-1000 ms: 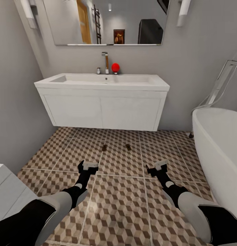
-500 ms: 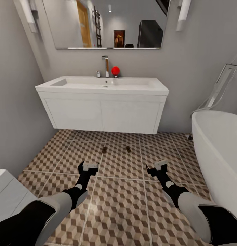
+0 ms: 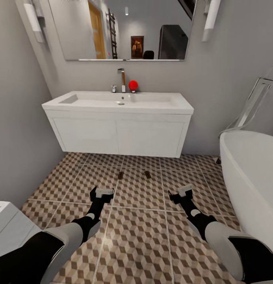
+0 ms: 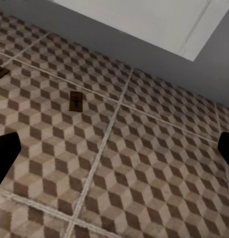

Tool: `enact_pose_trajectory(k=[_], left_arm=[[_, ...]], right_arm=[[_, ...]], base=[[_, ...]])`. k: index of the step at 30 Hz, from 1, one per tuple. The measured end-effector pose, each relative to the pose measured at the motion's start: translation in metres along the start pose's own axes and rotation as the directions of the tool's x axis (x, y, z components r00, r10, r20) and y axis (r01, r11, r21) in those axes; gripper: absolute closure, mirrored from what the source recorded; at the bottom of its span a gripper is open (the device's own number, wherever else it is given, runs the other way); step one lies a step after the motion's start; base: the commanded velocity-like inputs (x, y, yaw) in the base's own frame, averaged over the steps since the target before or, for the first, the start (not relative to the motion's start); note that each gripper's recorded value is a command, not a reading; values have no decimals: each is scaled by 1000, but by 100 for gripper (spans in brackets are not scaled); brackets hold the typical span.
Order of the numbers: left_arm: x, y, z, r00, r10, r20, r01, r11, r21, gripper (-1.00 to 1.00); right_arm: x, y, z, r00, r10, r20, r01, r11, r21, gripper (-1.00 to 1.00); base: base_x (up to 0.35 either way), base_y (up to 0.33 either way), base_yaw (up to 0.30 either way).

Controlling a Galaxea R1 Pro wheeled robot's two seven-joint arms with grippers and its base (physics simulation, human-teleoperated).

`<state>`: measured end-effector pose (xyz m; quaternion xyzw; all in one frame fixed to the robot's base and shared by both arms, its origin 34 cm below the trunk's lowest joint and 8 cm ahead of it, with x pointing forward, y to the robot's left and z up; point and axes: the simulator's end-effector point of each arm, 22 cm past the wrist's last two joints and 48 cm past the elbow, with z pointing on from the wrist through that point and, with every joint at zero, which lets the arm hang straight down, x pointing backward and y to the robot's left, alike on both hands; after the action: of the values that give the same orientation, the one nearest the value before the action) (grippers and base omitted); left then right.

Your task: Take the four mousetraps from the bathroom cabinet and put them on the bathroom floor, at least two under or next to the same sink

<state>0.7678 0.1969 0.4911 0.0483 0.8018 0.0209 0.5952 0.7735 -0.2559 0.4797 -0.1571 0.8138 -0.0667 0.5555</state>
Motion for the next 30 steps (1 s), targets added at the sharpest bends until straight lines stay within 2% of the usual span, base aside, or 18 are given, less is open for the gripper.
enact_pose_trajectory(k=[30], left_arm=[[-61,3,-8,1000,-3,-5,3,1000,4,-100]], right_arm=[[-54,-17,-15,1000,1,-9,-1,1000,-5,-100]], base=[[0,0,0]])
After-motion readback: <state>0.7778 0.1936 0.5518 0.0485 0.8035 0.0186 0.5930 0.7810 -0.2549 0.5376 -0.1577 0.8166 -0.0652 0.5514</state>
